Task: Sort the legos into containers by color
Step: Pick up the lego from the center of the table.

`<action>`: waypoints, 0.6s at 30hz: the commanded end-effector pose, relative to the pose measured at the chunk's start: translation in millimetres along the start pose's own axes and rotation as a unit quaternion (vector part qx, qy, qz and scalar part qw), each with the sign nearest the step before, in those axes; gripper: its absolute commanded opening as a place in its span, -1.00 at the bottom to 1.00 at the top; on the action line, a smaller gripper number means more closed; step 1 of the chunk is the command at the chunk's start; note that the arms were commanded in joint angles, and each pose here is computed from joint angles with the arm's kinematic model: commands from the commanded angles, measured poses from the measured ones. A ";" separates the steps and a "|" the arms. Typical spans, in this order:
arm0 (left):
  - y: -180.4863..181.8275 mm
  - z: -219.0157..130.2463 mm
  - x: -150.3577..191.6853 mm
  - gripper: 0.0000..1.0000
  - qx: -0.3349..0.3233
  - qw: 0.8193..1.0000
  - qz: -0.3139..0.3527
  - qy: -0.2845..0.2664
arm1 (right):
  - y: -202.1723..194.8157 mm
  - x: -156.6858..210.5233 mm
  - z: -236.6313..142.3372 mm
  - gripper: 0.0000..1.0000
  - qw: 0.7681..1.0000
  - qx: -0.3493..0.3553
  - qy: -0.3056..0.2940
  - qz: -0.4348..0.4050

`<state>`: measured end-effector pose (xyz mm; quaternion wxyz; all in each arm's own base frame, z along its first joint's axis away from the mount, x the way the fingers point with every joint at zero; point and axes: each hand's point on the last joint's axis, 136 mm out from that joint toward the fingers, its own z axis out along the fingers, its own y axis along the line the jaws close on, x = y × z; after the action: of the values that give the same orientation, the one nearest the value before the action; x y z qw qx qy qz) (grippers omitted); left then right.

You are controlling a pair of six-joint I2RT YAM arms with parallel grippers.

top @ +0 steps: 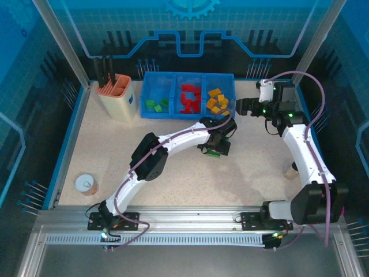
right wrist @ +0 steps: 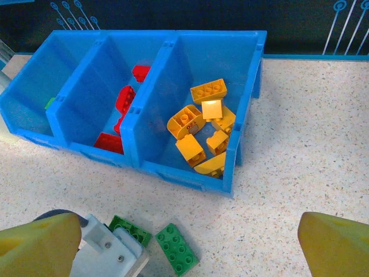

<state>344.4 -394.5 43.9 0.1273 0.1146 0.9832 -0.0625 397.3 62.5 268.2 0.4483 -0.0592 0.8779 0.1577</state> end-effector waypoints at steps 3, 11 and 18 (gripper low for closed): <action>3.7 23.3 19.3 0.70 -0.009 0.999 0.001 0.035 | -5.1 -0.3 2.9 0.96 1.000 -0.001 0.000 0.011; 7.6 26.5 26.1 0.44 -0.014 0.999 0.000 0.044 | -10.3 -1.5 3.0 0.97 1.000 0.008 -0.002 0.016; 23.2 5.9 21.9 0.29 -0.026 0.999 -0.003 0.028 | -17.0 3.2 5.4 0.99 1.000 0.014 0.004 0.023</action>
<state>335.6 -384.7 21.6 0.1064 0.1146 0.9865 -0.0480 400.4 54.6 263.2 0.4433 -0.0447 0.8816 0.1555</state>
